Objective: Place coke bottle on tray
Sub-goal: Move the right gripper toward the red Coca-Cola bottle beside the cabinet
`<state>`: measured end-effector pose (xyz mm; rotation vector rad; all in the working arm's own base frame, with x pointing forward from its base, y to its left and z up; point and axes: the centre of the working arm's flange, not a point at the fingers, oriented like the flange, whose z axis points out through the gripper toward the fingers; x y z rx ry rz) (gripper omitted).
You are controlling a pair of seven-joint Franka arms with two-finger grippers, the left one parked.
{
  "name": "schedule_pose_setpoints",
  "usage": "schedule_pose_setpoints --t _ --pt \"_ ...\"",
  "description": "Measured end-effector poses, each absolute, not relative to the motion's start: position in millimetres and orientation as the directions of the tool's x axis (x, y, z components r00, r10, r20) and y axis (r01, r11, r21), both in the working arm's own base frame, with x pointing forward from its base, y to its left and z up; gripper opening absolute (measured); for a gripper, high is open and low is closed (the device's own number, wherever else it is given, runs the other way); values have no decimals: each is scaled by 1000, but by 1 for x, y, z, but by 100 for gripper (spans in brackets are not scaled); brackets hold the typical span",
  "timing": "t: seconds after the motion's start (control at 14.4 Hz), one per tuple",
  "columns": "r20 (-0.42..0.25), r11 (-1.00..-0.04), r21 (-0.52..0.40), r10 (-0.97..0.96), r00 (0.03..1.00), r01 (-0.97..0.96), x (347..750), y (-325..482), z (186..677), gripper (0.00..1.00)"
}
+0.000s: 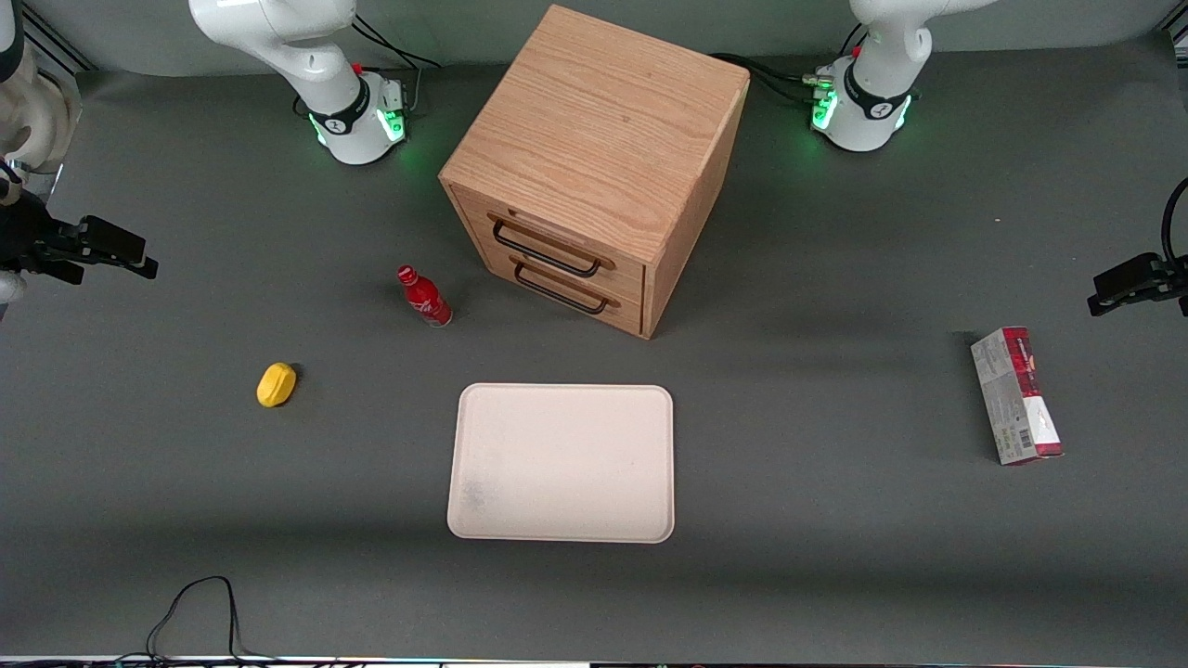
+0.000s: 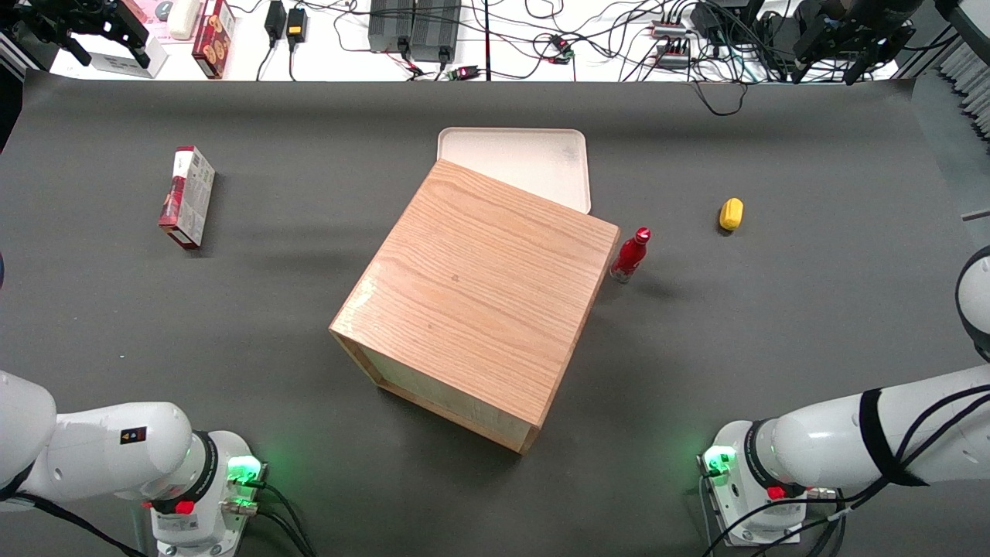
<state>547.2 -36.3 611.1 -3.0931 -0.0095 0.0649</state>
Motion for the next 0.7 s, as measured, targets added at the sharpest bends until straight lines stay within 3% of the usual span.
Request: schedule_pose_setpoints --t 0.42,0.7 --pt "-42 -999 -48 17 999 15 548 -30 611 100" --pt "-51 -999 -43 31 998 29 548 34 609 100"
